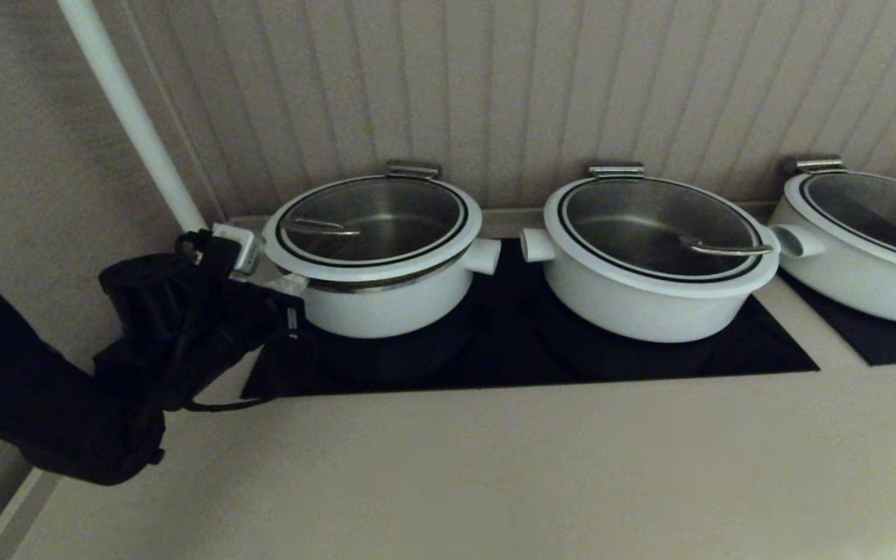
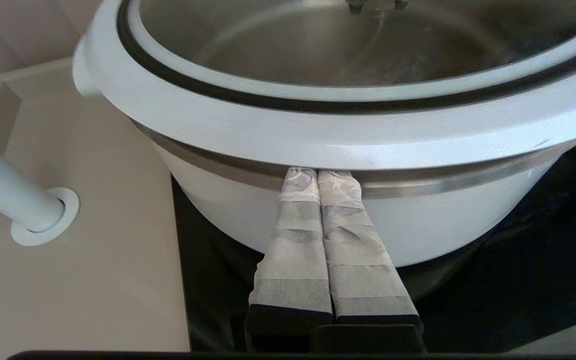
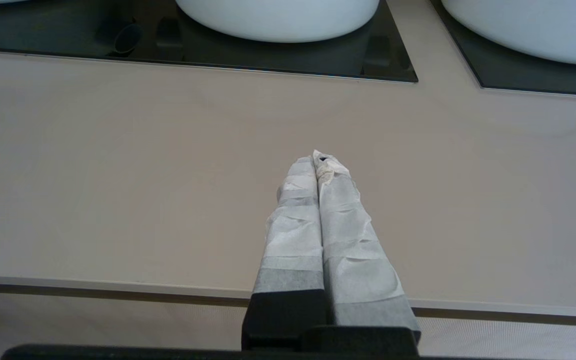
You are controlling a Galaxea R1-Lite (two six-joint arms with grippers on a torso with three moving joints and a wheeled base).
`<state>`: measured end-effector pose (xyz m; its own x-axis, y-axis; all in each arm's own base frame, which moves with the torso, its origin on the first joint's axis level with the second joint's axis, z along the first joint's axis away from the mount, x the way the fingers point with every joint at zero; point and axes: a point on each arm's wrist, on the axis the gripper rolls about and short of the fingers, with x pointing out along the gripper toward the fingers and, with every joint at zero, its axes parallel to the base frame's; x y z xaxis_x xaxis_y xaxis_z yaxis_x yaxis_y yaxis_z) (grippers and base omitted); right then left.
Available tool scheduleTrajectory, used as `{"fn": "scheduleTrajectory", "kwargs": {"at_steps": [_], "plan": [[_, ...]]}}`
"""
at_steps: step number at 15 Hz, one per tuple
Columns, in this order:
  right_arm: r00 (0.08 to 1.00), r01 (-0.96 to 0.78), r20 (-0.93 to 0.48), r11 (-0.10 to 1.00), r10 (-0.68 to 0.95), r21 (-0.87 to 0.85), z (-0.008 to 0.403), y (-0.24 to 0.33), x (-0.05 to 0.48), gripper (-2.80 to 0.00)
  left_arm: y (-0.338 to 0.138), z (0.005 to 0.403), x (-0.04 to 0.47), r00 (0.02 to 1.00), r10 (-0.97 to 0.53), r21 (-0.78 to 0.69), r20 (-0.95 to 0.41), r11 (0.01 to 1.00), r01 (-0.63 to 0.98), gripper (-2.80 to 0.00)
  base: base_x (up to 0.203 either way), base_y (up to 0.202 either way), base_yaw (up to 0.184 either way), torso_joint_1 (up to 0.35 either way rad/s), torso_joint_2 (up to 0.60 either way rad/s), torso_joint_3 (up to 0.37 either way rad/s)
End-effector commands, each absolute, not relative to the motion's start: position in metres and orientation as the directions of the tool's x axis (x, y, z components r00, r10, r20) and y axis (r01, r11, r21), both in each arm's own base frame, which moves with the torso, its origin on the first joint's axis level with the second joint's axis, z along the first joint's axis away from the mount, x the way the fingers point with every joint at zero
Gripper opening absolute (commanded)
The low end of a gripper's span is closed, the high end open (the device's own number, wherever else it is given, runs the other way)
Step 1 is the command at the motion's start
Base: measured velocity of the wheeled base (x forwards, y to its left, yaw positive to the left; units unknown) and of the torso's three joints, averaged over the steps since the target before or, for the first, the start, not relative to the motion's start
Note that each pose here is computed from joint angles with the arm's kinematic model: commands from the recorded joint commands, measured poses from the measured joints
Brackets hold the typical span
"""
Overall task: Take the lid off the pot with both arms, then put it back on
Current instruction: Close the pot lid
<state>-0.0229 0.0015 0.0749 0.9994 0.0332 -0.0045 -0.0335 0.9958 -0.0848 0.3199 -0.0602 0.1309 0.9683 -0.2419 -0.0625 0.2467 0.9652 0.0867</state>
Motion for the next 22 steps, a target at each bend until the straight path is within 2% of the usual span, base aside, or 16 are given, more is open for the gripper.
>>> {"fn": "scheduleTrajectory", "kwargs": {"at_steps": [1, 7, 14, 19, 22], "plan": [[0.999, -0.034, -0.006, 0.996, 0.034, -0.085, 0.075, 0.002, -0.023, -2.80, -0.061, 0.125, 0.321, 0.967, -0.242, 0.088, -0.076, 0.965, 0.249, -2.80, 0.000, 0.000, 0.000, 0.000, 0.00, 0.000], [0.999, -0.034, -0.006, 0.996, 0.034, -0.085, 0.075, 0.002, -0.023, -2.80, -0.057, 0.125, 0.304, 0.965, -0.240, 0.108, -0.101, 0.962, 0.251, -2.80, 0.000, 0.000, 0.000, 0.000, 0.00, 0.000], [0.999, -0.034, -0.006, 0.996, 0.034, -0.085, 0.075, 0.002, -0.023, -2.80, -0.055, 0.148, 0.291, 0.970, -0.241, 0.117, -0.032, 0.963, 0.244, -2.80, 0.000, 0.000, 0.000, 0.000, 0.00, 0.000], [0.999, -0.034, -0.006, 0.996, 0.034, -0.085, 0.075, 0.002, -0.023, -2.80, -0.057, 0.164, 0.306, 0.970, -0.241, 0.122, 0.030, 0.964, 0.236, -2.80, 0.000, 0.000, 0.000, 0.000, 0.00, 0.000], [0.999, -0.034, -0.006, 0.996, 0.034, -0.085, 0.075, 0.002, -0.023, -2.80, -0.060, 0.164, 0.319, 0.970, -0.243, 0.128, 0.024, 0.963, 0.238, -2.80, 0.000, 0.000, 0.000, 0.000, 0.00, 0.000]]}}
